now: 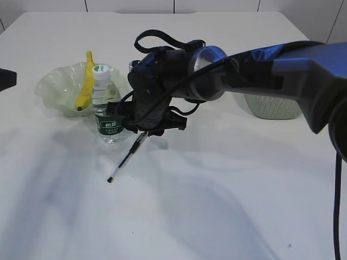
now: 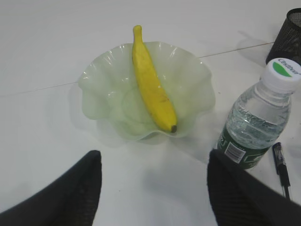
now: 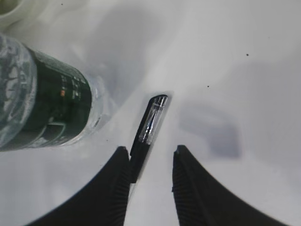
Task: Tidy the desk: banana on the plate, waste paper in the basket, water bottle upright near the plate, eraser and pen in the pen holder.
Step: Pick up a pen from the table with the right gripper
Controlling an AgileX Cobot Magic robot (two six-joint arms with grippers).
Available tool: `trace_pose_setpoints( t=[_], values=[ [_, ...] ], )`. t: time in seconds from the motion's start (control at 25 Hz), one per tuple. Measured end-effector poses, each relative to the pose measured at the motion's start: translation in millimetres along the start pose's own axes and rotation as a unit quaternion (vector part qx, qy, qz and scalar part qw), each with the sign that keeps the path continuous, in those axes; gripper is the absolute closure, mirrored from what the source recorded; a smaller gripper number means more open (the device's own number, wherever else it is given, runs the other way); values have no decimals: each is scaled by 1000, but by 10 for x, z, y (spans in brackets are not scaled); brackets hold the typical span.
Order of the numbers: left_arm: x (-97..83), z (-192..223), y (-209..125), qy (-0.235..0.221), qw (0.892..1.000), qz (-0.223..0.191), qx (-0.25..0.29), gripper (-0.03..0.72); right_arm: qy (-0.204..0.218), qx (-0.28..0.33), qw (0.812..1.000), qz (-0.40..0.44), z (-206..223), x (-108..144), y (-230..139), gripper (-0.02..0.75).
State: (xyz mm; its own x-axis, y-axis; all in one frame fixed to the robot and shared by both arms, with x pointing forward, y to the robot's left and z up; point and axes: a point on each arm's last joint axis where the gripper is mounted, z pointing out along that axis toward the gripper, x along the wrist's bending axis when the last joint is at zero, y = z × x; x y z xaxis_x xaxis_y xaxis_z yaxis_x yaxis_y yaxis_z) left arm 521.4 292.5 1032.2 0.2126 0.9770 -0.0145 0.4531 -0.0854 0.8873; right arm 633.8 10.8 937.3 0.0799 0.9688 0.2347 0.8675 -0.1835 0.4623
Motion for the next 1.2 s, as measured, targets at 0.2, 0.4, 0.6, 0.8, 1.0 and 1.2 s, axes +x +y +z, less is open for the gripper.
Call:
trace_pose_setpoints(
  t=[0.2, 0.4, 0.6, 0.8, 1.0, 1.2],
  values=[
    [0, 0, 0, 0, 1000, 0, 0, 193, -5, 6, 1000, 0, 72, -10, -32, 496],
    [0, 0, 0, 0, 1000, 0, 0, 192, 1, 4, 1000, 5, 135, 42, -3, 496],
    [0, 0, 0, 0, 1000, 0, 0, 192, 6, 4, 1000, 12, 187, 89, 21, 496],
    [2, 0, 0, 1, 1000, 0, 0, 192, 3, 7, 1000, 12, 227, 85, 5, 496],
    [2, 0, 0, 1, 1000, 0, 0, 193, -1, 15, 1000, 15, 283, 73, -31, 496],
    [2, 0, 0, 1, 1000, 0, 0, 193, -2, 17, 1000, 15, 308, 70, -42, 496]
  ],
)
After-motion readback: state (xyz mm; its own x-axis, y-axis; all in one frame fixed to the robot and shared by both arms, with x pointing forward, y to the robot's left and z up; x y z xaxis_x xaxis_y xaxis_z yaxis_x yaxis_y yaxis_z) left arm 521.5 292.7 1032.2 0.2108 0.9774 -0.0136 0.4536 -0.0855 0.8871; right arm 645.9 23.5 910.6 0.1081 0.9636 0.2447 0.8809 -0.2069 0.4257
